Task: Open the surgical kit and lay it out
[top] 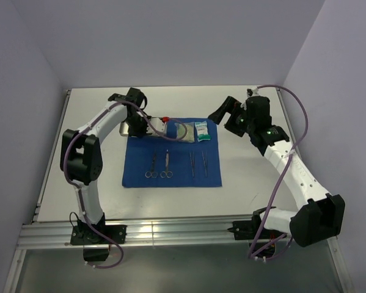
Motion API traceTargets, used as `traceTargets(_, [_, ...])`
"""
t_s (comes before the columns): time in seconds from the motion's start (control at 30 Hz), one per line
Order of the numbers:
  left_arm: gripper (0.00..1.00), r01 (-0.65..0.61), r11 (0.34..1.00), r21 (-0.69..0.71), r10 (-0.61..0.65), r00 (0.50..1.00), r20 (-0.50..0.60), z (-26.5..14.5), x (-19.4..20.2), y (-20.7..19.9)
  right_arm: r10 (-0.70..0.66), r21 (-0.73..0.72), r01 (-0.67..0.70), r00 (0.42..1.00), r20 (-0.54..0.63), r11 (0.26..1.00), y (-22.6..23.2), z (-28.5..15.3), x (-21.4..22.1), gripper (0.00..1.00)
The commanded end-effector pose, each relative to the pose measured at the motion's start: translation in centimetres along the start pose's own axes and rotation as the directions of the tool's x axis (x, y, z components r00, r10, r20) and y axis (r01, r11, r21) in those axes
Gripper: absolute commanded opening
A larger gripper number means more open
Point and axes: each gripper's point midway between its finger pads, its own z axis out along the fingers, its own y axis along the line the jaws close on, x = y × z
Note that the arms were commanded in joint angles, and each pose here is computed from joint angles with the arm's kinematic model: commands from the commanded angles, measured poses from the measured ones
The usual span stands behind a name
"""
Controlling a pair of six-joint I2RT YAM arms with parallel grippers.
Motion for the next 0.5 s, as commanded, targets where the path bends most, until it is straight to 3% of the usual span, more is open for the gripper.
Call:
traceTargets(0.0, [0.0,-0.194,0.977,0.091,0.189,0.98,0.06,0.1,-0.9,-0.2,-0.018,-0.008,0.018,1.0,0.001,1.0,-0.3,-0.9,-0.1,1.0])
traceTargets(0.47, [0.0,-0.065,0.993,0.101,0.061,0.997,0.042,3.4,-1.4,3.8,-0.016,0.002,0.016,1.0,-0.027,1.0,-1.4,0.0,0.5,1.0])
